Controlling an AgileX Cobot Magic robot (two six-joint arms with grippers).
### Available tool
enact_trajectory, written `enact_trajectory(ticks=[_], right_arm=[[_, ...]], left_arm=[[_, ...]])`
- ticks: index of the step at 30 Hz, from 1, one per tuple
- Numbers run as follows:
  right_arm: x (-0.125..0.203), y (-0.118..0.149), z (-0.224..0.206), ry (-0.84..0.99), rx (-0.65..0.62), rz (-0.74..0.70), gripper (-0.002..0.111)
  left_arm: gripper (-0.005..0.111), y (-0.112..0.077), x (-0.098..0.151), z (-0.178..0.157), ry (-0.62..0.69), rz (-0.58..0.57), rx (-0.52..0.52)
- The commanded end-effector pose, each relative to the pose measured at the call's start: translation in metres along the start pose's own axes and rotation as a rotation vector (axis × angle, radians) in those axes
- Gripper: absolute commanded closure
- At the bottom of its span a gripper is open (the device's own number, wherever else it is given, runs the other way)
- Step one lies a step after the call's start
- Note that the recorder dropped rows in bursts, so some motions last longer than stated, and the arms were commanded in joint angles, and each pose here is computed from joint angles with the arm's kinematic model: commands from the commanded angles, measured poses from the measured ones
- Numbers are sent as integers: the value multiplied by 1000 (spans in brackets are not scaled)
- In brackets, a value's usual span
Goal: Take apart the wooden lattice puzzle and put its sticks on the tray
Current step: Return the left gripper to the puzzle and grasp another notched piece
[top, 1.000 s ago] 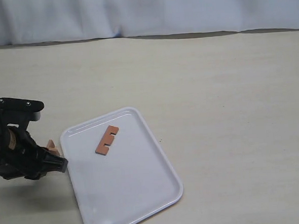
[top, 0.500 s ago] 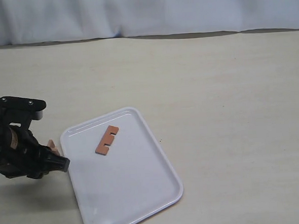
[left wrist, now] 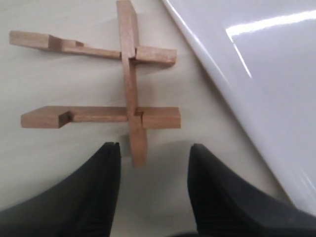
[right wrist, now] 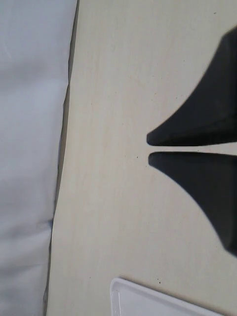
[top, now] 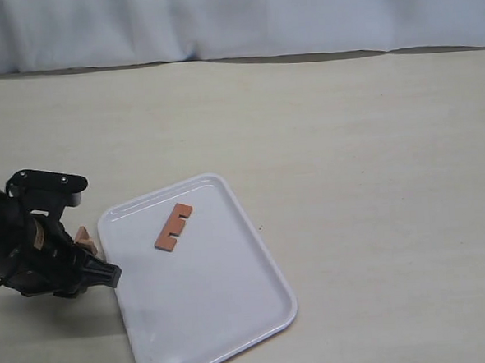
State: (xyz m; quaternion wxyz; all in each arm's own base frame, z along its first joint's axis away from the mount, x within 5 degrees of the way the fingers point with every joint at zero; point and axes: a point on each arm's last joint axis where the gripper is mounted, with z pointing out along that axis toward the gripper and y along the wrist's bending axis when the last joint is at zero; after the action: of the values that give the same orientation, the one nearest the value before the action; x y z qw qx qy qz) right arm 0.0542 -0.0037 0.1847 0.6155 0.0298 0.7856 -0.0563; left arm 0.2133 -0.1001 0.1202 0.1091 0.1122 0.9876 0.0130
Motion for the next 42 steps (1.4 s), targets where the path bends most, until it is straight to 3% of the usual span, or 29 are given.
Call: enact_trajectory(ticks=[1, 10, 20, 32, 36, 39, 42], right_arm=[[1, 0, 0, 1, -6, 7, 104], [1, 0, 0, 1, -6, 7, 104], [1, 0, 0, 1, -6, 7, 104], [1, 0, 0, 1, -6, 7, 104], [1, 0, 0, 1, -6, 7, 104], [1, 0, 0, 1, -6, 7, 104], [1, 0, 0, 1, -6, 7, 104]], left_arm=[[65, 0, -1, 1, -11, -1, 5], [66, 0, -1, 1, -15, -1, 7], [95, 0, -2, 1, -22, 21, 1], [96, 1, -2, -1, -23, 28, -2], [97, 2, -3, -12, -60, 41, 2], [107, 4, -4, -27, -105, 44, 7], [107, 6, -4, -41, -140, 54, 4]])
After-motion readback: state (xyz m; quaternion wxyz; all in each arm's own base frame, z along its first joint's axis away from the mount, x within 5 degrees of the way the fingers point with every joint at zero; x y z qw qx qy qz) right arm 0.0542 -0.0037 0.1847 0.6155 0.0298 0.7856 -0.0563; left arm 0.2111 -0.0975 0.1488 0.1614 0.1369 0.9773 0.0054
